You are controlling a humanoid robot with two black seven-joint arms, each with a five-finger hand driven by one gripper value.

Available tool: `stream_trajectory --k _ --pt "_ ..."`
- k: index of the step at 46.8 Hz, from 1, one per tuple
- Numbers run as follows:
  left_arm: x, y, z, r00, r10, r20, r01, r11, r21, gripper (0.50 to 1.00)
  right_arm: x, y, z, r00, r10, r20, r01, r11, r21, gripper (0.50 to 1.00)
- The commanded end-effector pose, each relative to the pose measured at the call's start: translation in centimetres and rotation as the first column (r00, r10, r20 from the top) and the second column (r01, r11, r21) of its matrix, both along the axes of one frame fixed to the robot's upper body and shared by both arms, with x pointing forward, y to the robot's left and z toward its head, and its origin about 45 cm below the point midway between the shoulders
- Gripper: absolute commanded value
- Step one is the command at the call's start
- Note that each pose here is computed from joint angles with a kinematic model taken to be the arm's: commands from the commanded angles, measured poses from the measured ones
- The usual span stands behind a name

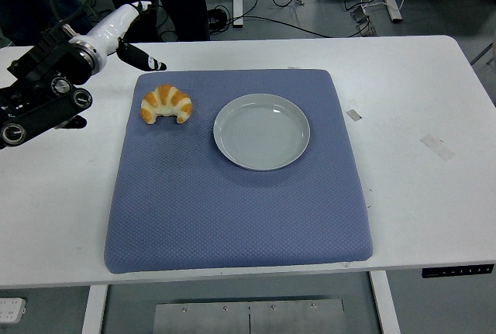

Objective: Place the bread on the plate

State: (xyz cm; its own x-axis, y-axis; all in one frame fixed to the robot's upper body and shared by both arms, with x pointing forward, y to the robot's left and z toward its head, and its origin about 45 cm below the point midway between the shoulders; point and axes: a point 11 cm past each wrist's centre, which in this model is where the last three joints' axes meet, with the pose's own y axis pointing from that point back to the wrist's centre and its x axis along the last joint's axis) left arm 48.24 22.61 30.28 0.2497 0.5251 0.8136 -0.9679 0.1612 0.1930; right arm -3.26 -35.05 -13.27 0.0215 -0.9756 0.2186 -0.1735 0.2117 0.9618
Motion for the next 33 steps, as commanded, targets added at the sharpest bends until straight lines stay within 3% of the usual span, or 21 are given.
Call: stream_trajectory --k 1,13,33 --pt "-0.6 -0.9 -0.2 1.0 -0.008 -0.012 0.008 1.0 0.013 0.975 0.0 0.0 0.0 1.0 0.0 0.0 0.0 1.0 0.0 1.0" --pt "-1.7 -1.5 -1.6 0.998 -0.023 -0.056 0.027 0.997 0.066 0.974 0.0 0.0 0.0 1.0 0.0 0.0 0.0 1.0 0.0 1.0" --pt "-2.0 -0.3 -3.4 0.993 -0.008 -0.121 0.026 0.99 0.141 0.968 0.0 0.0 0.0 1.0 0.0 0.0 0.0 1.0 0.0 1.0"
